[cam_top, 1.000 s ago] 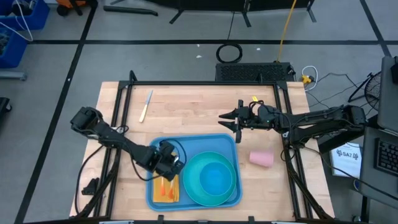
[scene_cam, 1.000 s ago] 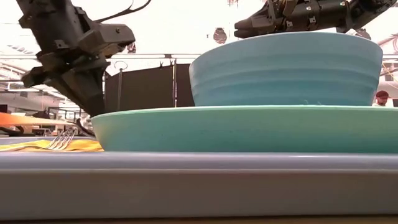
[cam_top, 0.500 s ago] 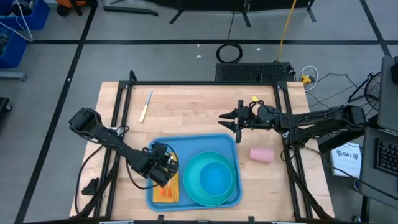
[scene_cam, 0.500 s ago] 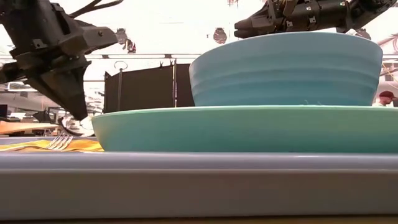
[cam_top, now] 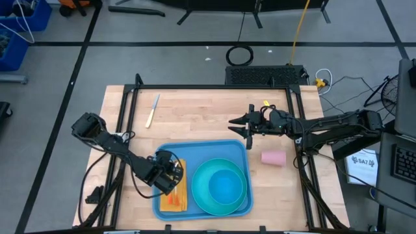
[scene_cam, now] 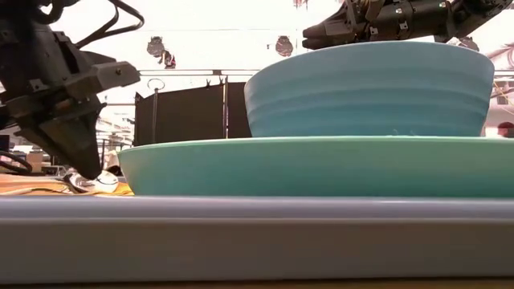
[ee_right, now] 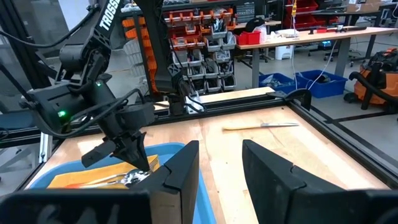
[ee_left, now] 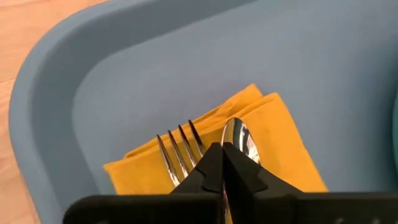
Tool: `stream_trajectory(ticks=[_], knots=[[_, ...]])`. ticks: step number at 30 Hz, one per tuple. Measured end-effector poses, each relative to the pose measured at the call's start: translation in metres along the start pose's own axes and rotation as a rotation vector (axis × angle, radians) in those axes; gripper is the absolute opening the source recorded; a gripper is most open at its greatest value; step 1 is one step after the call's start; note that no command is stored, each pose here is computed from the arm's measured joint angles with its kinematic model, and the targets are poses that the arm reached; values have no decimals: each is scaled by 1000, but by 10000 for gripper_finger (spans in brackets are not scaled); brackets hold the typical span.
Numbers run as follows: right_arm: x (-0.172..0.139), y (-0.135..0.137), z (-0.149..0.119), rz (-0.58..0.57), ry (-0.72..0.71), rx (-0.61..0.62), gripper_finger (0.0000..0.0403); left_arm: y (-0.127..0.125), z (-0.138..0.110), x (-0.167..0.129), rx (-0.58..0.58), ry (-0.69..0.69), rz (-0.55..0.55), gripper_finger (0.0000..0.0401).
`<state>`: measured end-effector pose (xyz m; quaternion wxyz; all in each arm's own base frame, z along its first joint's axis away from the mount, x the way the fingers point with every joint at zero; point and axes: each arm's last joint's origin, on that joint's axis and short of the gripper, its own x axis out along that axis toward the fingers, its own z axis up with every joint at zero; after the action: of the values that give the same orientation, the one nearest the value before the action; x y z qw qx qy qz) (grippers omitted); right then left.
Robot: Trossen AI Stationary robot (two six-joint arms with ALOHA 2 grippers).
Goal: Set up tray
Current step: Put the orange spoon on top of the yellow napkin to the right of the orange fork
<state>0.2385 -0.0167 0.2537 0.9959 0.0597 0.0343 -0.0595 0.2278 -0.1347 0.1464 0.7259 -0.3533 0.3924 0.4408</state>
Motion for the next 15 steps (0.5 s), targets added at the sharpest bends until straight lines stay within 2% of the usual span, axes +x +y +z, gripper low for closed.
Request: stream_trajectory(ticks=[15], knots=[[0, 0, 0, 0, 0, 0, 114, 1, -1, 0, -13, 30, 13, 50]])
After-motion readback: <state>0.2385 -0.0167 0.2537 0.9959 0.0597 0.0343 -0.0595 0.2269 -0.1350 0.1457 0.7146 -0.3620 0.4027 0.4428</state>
